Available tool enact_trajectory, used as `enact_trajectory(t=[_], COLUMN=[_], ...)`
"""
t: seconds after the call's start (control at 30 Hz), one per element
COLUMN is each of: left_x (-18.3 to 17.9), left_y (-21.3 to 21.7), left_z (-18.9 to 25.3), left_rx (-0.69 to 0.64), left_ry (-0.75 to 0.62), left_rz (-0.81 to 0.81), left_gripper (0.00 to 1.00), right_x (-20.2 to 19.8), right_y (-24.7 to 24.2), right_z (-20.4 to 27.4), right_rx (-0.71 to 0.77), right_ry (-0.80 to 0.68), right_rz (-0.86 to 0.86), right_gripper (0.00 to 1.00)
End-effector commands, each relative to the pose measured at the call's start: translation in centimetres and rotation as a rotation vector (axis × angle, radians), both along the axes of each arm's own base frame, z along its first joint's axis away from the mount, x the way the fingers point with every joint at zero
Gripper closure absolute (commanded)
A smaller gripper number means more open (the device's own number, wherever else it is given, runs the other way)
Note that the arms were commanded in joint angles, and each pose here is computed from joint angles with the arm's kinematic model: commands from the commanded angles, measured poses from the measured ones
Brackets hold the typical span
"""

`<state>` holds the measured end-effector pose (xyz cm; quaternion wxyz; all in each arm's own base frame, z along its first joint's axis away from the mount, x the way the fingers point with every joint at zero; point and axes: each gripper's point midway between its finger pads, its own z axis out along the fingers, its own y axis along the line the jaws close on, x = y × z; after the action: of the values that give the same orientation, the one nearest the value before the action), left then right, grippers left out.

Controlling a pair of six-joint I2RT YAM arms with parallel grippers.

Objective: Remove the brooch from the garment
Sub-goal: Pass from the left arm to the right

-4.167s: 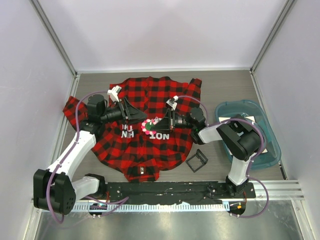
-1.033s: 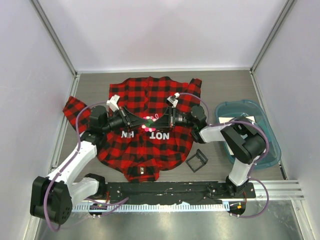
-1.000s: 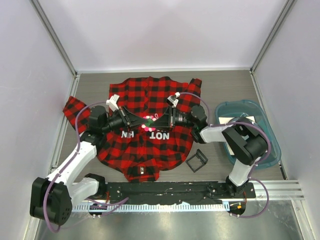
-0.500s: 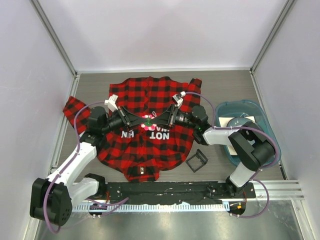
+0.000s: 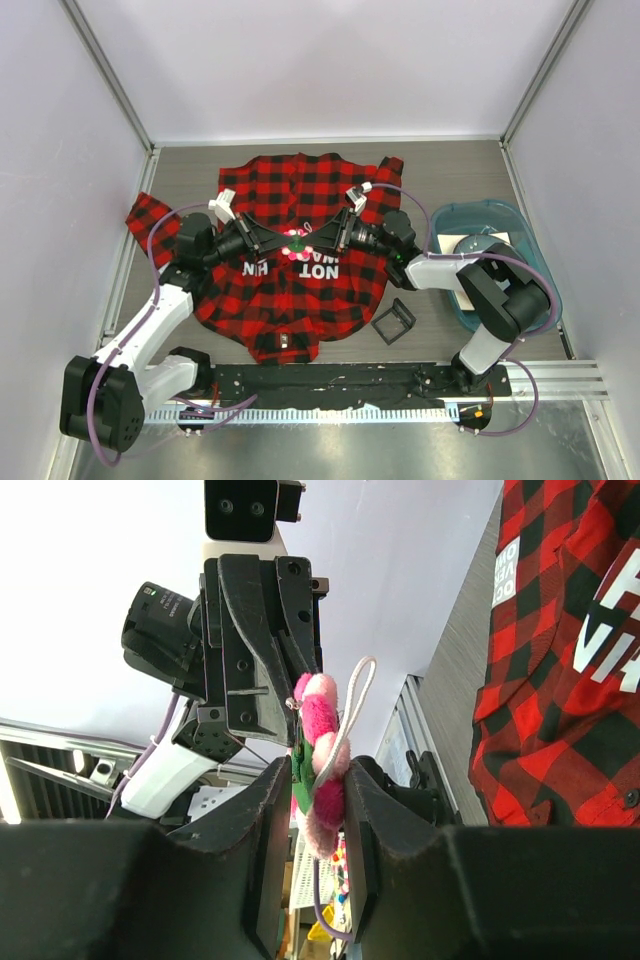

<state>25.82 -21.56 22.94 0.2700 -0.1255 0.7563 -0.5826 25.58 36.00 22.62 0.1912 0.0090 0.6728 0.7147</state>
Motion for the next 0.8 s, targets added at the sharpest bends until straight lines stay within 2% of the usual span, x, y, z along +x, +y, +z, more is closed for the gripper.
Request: enact_trajectory(t=[0.0,0.3,0.5,0.67,0.7,0.77], left_x=[-0.26,-0.43,-0.5,-0.46,-0.45,-0.64], left_y=[-0.19,-0.33,-0.36,-0.31,-0.31,-0.12], left_z=[-0.27,-0.22,-0.4,-0.33,-0.29,-0.86], left_rx=[0.013,0.012,0.014,0.017,0.019,0.056], left_ry=[-0.013,-0.016,-0.01,-0.014,-0.014,-0.002], left_rz=[-0.019,-0.025,-0.024,-0.02,-0.02,-0.023], left_gripper=[1.0,1.0,1.0,1.0,0.99,0.92], right_x=[0.44,0.21,0.07,-0.04,-0.01,-0.04], right_y=[0.73,1.54,1.66,1.64,1.6,1.52], right_z=[3.68,3.78,3.6,3.81,3.92,3.64], right_rx=[0.078,0.078,0.076,0.087,0.09,0.079], right_ry=[-0.118,-0.123,-0.122,-0.13,-0.132,-0.135], right_rz=[-0.012,0.009,0.016,0.017,0.012,0.007], right_gripper=[0.67,0.66,0.75,0.99,0.99,0.99])
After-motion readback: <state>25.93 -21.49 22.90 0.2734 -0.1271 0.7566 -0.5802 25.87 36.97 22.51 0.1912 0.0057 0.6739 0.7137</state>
